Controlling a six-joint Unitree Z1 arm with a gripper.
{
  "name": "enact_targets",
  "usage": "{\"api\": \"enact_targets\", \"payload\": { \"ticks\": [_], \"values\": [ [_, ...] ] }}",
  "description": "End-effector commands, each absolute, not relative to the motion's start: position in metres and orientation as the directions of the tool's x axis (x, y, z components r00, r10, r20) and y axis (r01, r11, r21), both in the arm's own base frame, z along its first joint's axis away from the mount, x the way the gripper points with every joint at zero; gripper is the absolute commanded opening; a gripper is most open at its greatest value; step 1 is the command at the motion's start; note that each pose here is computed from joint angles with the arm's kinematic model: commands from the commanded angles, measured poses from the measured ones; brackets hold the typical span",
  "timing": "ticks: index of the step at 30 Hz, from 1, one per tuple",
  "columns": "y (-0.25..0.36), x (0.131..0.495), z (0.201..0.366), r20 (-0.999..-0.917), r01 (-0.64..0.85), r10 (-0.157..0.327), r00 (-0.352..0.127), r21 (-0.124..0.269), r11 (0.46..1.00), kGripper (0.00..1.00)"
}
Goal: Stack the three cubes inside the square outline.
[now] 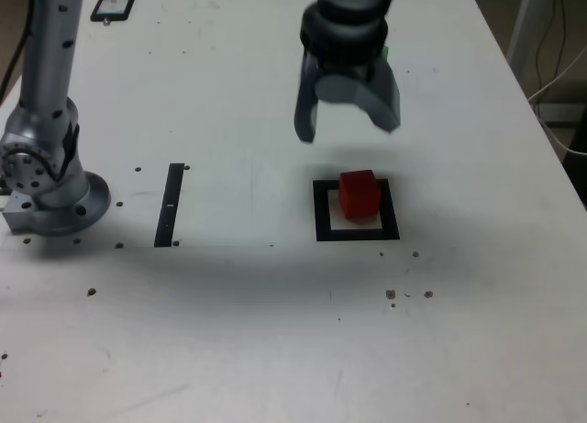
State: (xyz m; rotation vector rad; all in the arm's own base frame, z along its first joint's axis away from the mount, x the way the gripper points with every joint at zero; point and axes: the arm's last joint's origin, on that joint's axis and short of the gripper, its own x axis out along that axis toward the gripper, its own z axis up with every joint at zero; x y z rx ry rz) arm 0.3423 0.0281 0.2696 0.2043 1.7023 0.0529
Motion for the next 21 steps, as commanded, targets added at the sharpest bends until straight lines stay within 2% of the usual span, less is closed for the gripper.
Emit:
{"api": "enact_targets", "payload": {
  "ticks": [1,5,8,10,16,21],
  "values": [
    [0.046,0.339,0.281,-0.9799,0.099,0.159,-0.121,0.147,0.984,0.99],
    [0.075,0.338,0.292,-0.9786,0.084,0.163,-0.126,0.153,0.985,0.99],
    [0.091,0.338,0.300,-0.9735,0.093,0.189,-0.128,0.178,0.980,0.99],
    [0.100,0.337,0.304,-0.9711,0.100,0.194,-0.138,0.182,0.978,0.99],
    [0.139,0.333,0.301,-0.9704,0.086,0.158,-0.182,0.145,0.986,0.99],
    [0.170,0.333,0.300,-0.9664,0.068,0.176,-0.187,0.166,0.984,0.99]
  ]
}}
